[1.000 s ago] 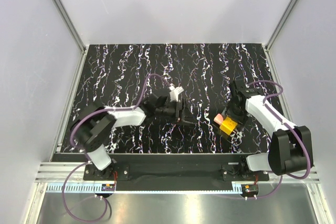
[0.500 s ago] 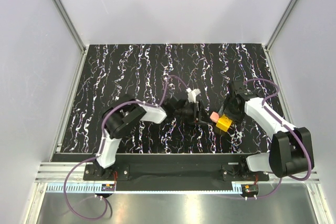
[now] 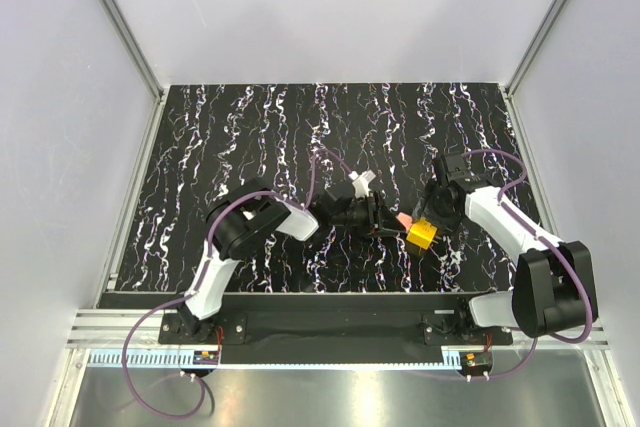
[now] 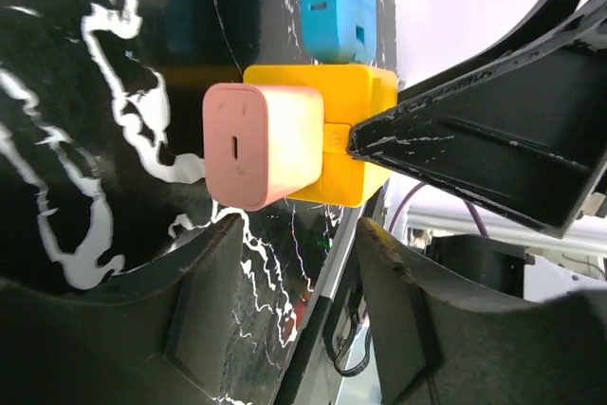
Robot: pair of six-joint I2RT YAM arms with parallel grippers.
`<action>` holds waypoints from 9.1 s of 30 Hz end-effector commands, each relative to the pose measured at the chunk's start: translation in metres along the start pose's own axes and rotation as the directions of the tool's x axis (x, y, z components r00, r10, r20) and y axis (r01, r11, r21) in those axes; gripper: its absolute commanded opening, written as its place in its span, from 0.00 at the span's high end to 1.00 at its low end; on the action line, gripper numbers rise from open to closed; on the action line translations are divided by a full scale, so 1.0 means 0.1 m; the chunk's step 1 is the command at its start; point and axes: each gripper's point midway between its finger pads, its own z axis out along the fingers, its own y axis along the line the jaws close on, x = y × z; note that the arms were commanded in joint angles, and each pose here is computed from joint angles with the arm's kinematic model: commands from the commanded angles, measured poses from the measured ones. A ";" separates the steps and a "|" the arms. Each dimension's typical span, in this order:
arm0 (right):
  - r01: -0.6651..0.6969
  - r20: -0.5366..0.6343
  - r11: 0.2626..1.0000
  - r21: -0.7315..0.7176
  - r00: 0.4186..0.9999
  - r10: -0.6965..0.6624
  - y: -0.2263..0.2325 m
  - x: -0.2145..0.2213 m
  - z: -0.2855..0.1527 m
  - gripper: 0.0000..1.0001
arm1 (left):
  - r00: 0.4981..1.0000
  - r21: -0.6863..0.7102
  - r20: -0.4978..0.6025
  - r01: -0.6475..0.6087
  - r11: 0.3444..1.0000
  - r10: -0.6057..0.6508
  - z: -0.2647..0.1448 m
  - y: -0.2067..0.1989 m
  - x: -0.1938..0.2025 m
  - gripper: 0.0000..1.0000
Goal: Pull the plug off the socket
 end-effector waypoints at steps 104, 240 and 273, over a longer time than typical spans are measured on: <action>-0.064 -0.110 0.940 0.335 0.988 0.106 -0.58 0.41 0.31 1.00 | 0.907 -0.068 0.418 0.075 0.995 -0.040 -0.46 0.44 -0.83 1.00; -0.108 0.083 0.985 0.135 0.992 0.097 -0.34 -0.26 -0.17 0.97 | 0.945 -0.161 -0.054 -0.328 0.931 0.324 0.23 -0.46 0.34 0.66; -0.092 0.062 0.996 -0.015 0.994 0.092 -0.07 -0.30 -0.60 0.00 | 0.955 -0.009 0.008 -0.297 0.955 0.297 -0.57 -0.60 -0.17 0.31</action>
